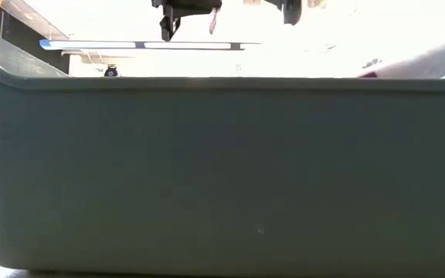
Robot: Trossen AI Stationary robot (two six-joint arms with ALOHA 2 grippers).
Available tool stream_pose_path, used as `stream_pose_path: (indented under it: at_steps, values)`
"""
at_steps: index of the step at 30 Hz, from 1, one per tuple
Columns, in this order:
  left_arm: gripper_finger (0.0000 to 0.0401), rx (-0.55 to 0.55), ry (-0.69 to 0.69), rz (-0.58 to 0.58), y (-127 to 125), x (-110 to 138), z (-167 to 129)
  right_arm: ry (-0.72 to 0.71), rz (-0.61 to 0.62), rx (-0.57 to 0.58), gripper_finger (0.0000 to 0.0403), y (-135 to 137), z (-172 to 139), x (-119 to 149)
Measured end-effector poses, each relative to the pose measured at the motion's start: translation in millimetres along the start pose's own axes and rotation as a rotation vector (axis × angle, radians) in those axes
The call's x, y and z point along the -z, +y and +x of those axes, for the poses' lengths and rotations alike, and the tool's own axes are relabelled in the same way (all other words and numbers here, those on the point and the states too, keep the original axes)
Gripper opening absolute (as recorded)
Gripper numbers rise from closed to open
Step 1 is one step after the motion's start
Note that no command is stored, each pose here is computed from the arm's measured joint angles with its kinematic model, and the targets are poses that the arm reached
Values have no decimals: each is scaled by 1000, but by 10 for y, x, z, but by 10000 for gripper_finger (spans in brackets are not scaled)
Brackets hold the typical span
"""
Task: Pick & Place Toothbrushes
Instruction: Put the violet toothbrush into the green bin
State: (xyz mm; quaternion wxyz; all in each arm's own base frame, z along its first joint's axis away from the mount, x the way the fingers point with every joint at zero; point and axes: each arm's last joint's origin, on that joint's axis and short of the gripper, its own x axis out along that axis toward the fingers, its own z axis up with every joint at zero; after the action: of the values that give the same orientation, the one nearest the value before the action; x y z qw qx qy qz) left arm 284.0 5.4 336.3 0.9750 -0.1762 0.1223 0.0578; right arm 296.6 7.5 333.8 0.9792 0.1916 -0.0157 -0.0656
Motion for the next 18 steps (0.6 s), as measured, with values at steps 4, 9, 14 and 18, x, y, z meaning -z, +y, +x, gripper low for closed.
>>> stream_pose_path:
  at_steps: [4,9,14,18]
  values:
    - [19,8,7,-1,0,11,21,11,8,7,203,-34,113,101]
    - [19,10,23,-6,5,35,47,-18,15,-36,203,-58,224,155]
    - [19,6,29,-10,8,46,61,-37,17,-38,198,-121,268,148]
    - [19,7,28,-10,8,44,61,-46,17,-25,181,-161,273,129]
